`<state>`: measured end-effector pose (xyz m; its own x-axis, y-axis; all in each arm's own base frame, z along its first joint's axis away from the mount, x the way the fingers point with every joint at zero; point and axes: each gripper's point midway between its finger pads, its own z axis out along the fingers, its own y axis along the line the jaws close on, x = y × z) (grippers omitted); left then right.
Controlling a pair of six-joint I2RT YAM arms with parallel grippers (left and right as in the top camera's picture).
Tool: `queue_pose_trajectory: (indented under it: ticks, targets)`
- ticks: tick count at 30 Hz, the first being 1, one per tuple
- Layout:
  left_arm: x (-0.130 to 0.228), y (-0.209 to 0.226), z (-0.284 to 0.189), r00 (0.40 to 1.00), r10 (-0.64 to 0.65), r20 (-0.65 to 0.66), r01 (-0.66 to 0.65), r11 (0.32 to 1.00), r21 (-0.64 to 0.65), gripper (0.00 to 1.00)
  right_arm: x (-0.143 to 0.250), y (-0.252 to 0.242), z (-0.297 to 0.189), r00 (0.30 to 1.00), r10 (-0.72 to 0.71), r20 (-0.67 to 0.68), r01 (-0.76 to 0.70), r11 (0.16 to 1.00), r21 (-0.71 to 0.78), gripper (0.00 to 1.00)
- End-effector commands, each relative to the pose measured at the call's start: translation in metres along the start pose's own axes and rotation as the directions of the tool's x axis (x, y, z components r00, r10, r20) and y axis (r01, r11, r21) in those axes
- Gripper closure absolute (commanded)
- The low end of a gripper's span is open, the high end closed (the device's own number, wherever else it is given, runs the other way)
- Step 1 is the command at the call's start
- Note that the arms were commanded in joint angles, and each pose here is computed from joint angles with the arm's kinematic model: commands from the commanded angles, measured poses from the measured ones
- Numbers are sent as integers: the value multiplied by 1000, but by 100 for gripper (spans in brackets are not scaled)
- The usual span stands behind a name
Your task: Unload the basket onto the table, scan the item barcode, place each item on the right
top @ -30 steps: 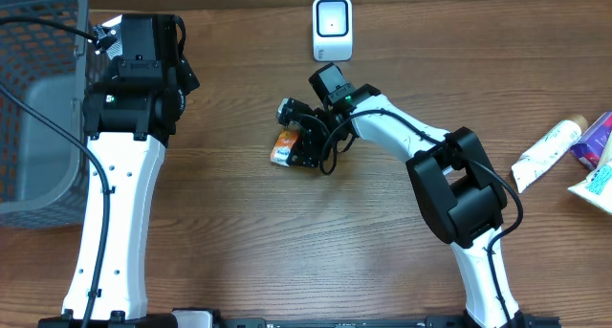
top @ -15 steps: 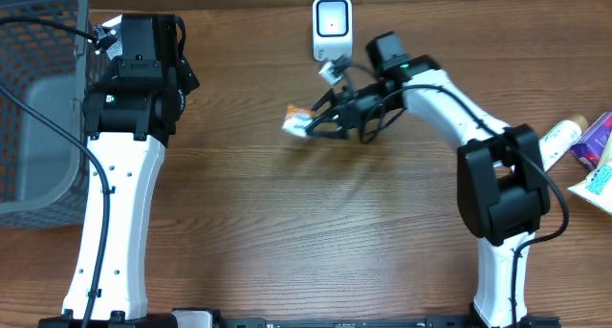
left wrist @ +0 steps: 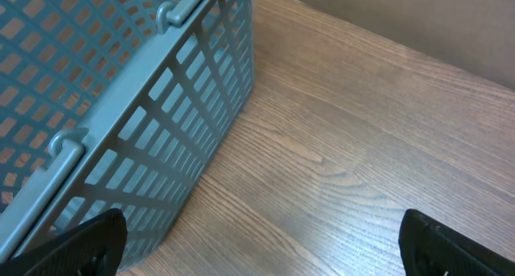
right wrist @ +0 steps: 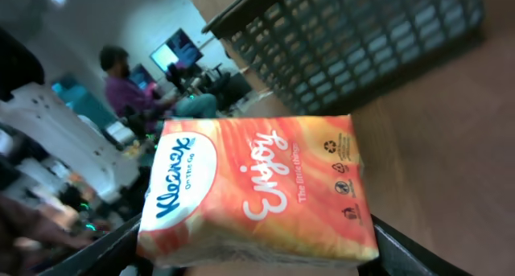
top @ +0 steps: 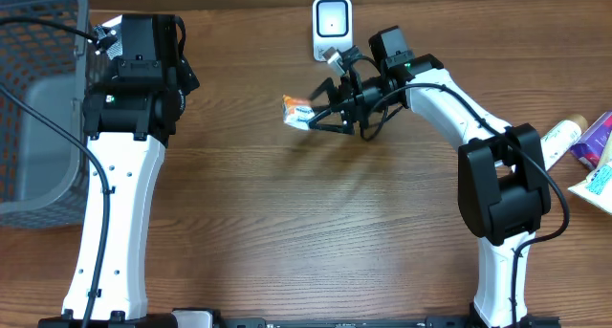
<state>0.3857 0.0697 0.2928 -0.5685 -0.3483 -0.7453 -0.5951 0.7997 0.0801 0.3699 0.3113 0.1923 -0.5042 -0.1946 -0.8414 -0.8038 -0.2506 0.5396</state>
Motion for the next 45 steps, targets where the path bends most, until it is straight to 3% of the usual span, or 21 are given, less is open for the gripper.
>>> queue_pose_trajectory:
  ticks: [1, 7, 10, 13, 20, 23, 27, 33, 34, 36, 37, 39, 41, 44, 45]
  targets:
    - [-1, 2, 2, 1000, -19, 6, 20, 1000, -15, 0, -36, 11, -14, 992, -121, 41, 122, 992, -18, 25]
    - [-1, 3, 2, 1000, -20, 6, 20, 1000, -15, 0, -71, 8, -19, 962, -272, 37, 272, 962, -7, 28]
    - [-1, 3, 2, 1000, -20, 5, 20, 1000, -15, 0, -89, 15, -17, 942, -333, 31, 334, 943, -10, 35]
    - [-1, 3, 2, 1000, -20, 6, 20, 1000, -15, 0, -102, 24, -16, 934, -356, 26, 356, 934, -11, 39]
    - [-1, 3, 2, 1000, -20, 6, 20, 1000, -16, 0, -111, 32, -16, 940, -341, 23, 341, 940, -9, 39]
    - [-1, 3, 2, 1000, -20, 5, 20, 1000, -15, 0, -108, 28, -18, 963, -268, 25, 268, 963, -8, 38]
    - [-1, 3, 2, 1000, -20, 6, 20, 1000, -15, 0, -94, 16, -22, 999, -21, 30, 21, 1000, -10, 34]
    - [-1, 3, 2, 1000, -20, 6, 20, 1000, -15, 0, -43, 4, -10, 947, 321, 20, -321, 947, -32, 11]
    - [-2, 3, 2, 1000, -20, 6, 20, 1000, -15, 0, -31, 0, -7, 930, 367, 20, -367, 930, -4, 0]
    - [-2, 3, 2, 1000, -20, 6, 20, 1000, -15, 0, 11, -29, 3, 868, 496, 9, -485, 846, 223, 0]
    - [-1, 3, 2, 1000, -20, 6, 20, 1000, -15, 0, 38, -46, 3, 838, 545, -10, -500, 776, 384, 0]
    - [-1, 3, 2, 1000, -20, 6, 20, 1000, -15, 0, 93, -77, -12, 781, 621, -64, -390, 566, 727, 0]
    - [-1, 3, 2, 1000, -20, 6, 20, 1000, -15, 0, 114, -84, -12, 763, 634, -122, -256, 470, 845, 0]
    - [-2, 3, 2, 1000, -20, 6, 20, 1000, -15, 0, 115, -75, 16, 759, 624, -183, -190, 481, 856, 0]
    - [-1, 3, 2, 1000, -20, 6, 20, 1000, -15, 0, 116, -77, 20, 756, 637, -149, -168, 410, 896, 0]
